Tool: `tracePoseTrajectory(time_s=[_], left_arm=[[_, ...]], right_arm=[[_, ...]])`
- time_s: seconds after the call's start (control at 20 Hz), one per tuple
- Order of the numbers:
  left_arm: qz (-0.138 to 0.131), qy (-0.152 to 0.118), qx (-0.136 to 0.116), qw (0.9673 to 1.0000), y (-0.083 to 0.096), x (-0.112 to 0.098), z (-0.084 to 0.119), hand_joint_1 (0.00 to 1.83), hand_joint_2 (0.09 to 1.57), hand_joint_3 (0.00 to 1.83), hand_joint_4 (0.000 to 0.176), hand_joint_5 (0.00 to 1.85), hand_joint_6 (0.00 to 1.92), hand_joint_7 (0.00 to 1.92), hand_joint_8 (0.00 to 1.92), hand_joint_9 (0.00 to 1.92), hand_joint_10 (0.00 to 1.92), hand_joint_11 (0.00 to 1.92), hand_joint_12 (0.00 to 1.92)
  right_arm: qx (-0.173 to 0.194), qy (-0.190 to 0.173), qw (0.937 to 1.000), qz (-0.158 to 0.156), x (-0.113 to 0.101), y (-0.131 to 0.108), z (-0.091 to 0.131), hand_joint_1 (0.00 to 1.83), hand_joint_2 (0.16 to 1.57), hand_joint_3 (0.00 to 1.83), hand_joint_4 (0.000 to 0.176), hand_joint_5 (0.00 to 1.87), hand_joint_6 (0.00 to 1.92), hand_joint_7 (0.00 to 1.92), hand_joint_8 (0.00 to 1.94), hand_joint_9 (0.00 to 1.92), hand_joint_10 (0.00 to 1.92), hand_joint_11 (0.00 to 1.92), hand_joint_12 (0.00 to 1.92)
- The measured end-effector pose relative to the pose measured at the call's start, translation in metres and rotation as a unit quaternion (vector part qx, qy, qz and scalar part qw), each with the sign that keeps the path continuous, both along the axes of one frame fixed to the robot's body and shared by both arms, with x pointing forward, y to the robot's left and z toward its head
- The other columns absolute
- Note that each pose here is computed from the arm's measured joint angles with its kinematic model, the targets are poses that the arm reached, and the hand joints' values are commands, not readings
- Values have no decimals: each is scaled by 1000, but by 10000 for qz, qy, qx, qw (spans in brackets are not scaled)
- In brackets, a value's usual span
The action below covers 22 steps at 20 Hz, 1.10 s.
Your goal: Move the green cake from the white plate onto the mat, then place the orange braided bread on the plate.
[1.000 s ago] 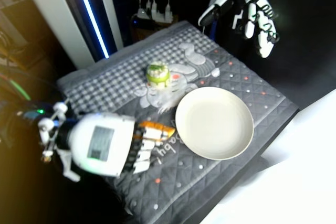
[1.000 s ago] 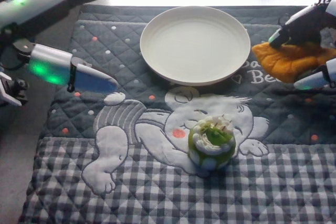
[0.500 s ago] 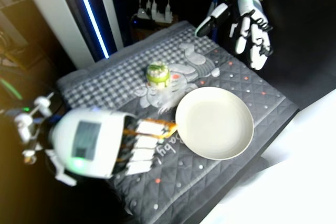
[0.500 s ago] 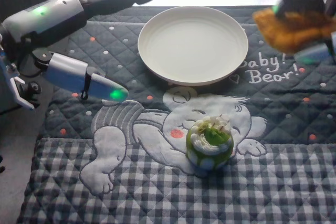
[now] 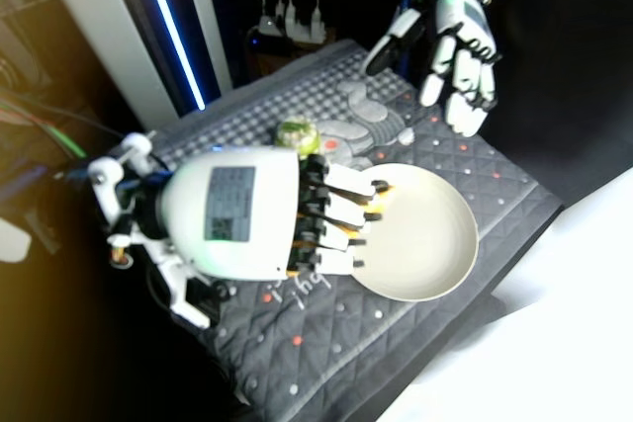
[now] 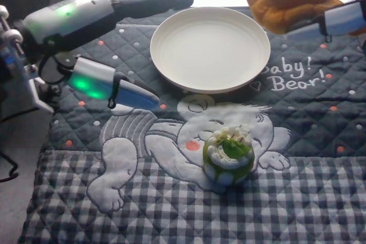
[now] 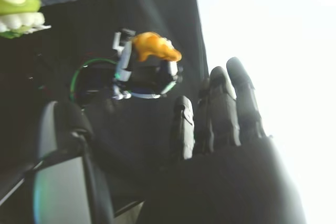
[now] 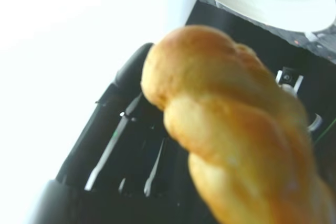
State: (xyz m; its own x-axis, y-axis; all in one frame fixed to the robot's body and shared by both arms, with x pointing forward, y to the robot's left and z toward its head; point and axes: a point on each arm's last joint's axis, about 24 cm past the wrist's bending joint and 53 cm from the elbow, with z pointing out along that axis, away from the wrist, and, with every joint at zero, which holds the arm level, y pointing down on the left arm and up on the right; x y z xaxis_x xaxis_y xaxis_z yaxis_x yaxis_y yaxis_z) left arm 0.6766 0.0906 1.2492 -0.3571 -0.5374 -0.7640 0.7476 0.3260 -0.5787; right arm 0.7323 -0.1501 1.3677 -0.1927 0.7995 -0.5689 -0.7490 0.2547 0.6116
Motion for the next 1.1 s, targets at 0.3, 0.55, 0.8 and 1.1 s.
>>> tracePoseTrajectory(time_s=[0.3,0.55,0.8,1.1], left_arm=[[-339,-113,7,9994,-27,-14,2,879,783,14,127,235,0,210,3,362,14,132,855],[-512,-248,-7,9984,-35,-24,8,372,1038,17,112,297,0,282,0,382,1,12,997],[-599,-231,-36,9979,-42,-27,7,441,1010,0,110,276,0,246,0,356,0,18,980],[-623,-215,-20,9978,-41,-30,8,526,999,0,97,267,1,293,8,363,7,66,911]], right_arm=[[30,135,9996,253,17,57,0,1075,1296,4,0,646,1473,1040,1626,1338,1580,1300,1824],[117,198,9993,296,32,84,2,1056,1425,8,0,431,1754,598,1850,980,1919,951,1921],[65,367,9985,389,36,99,-6,1003,1418,1,0,435,1703,847,1915,1193,1873,1236,1908],[47,408,9983,425,33,88,-6,1177,1381,0,0,195,1118,598,1728,809,1605,804,1884]])
